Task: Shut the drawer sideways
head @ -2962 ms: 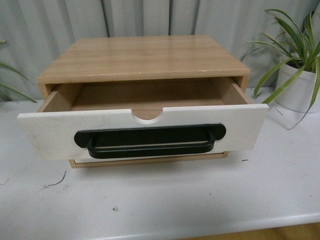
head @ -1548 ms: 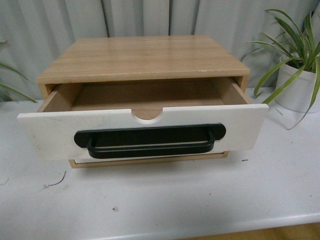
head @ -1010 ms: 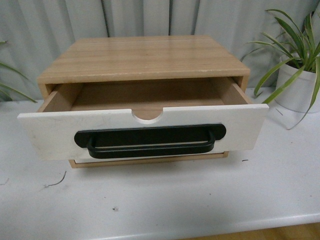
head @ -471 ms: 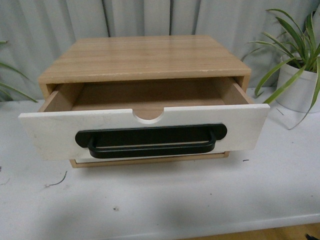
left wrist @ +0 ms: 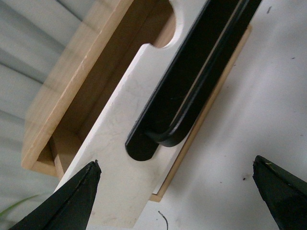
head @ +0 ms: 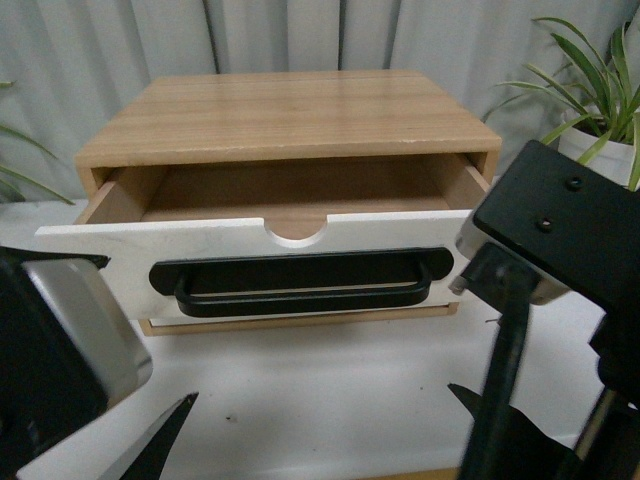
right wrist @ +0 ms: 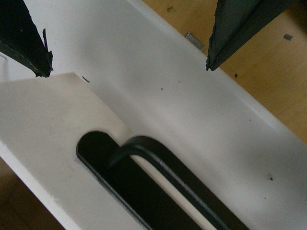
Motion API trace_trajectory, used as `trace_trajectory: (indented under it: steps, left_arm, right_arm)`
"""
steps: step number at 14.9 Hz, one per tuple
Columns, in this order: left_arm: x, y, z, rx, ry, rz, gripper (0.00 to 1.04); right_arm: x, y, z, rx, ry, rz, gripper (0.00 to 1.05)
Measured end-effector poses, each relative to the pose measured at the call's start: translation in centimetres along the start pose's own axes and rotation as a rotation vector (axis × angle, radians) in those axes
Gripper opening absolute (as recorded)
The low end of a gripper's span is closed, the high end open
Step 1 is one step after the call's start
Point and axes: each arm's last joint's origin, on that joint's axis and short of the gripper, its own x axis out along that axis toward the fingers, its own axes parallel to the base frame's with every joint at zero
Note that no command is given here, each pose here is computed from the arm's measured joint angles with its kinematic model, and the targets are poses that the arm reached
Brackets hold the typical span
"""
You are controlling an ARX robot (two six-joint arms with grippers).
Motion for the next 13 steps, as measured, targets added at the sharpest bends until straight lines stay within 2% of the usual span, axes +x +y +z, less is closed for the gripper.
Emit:
trace_trajectory:
  steps: [8, 13]
  left_arm:
    - [5.0, 1.1, -1.3, -0.020, 0.062, 0.050, 0.98]
    - [9.3, 2.1, -1.5, -0.014, 0.070, 0.070, 0.98]
  right_arm:
    - [5.1, -2.1, 2.1, 0.005, -0.020, 0.008, 0.98]
    - [7.8, -4.8, 3.1, 0.025, -0.040, -0.019, 0.98]
